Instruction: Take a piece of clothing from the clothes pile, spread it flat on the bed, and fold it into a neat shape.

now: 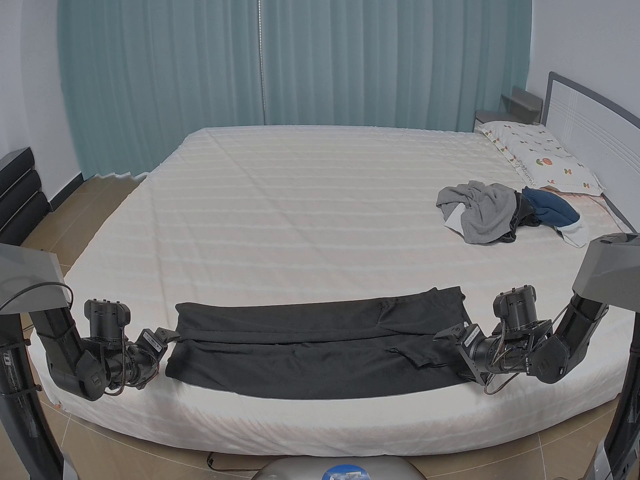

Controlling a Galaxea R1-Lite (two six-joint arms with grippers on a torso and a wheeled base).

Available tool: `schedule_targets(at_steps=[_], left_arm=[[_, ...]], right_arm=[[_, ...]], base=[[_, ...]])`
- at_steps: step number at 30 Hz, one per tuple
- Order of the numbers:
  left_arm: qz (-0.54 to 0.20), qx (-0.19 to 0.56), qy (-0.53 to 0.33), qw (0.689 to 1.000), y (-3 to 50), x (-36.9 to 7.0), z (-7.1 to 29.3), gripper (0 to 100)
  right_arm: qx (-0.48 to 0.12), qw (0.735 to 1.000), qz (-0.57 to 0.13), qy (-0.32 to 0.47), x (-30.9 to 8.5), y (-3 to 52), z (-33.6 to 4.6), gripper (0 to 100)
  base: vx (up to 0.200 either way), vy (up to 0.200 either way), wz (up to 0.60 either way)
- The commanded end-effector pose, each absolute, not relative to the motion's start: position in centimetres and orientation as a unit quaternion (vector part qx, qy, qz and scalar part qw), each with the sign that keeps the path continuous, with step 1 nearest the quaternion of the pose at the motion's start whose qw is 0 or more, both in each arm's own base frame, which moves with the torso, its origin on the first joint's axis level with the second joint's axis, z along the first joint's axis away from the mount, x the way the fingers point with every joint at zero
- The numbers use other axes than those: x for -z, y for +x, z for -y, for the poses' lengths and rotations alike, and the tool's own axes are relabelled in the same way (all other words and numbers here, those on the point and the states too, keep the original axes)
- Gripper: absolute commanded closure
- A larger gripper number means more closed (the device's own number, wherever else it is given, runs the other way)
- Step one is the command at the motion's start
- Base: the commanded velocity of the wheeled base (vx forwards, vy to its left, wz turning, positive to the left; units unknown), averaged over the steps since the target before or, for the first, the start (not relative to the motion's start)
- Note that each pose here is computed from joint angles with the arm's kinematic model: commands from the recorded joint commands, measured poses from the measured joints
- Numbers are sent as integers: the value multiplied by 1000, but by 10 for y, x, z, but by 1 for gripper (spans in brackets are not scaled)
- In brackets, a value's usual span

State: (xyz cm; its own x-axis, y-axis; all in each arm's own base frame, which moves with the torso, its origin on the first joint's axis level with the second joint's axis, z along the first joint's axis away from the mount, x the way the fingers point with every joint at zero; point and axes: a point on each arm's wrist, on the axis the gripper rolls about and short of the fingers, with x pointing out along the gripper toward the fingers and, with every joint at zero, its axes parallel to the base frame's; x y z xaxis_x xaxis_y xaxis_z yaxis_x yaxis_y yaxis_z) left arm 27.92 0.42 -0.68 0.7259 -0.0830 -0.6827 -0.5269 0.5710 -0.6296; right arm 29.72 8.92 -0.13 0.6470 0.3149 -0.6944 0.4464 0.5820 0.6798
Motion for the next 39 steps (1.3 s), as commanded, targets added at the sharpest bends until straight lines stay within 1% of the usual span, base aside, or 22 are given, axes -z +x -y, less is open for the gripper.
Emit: schedule_targets(at_steps=[1,3,4,16,20,21,26,33,35,39], left_arm=[[-346,-137,-443,816,279,8,-4,0],[-345,-136,-442,817,280,8,-4,0],[-345,-136,-442,817,280,8,-4,0],[-346,-137,-443,816,279,8,-4,0],[-346,-137,-443,816,279,8,-4,0],[-346,-137,-443,816,279,8,-4,0],[-346,-137,-442,816,279,8,-4,0],[-347,-137,-442,816,279,8,-4,0],[-347,-137,-441,816,279,8,-4,0],[-348,-137,-440,816,279,9,-4,0]], right_arm=[[52,789,-416,449,8,300,-92,0],[52,792,-411,449,8,303,-94,0],[52,792,-410,449,8,304,-94,100],[64,802,-396,442,3,301,-93,100],[61,803,-394,443,-1,299,-94,100],[57,804,-391,444,-8,296,-92,100],[43,807,-391,441,-18,285,-93,100],[40,811,-417,409,-12,276,-96,100],[29,818,-428,383,-10,267,-98,100],[31,820,-432,374,-6,267,-98,100]], base=[[0,0,0],[0,0,0],[0,0,0],[0,0,0],[0,0,0],[0,0,0],[0,0,0],[0,0,0],[0,0,0],[0,0,0]])
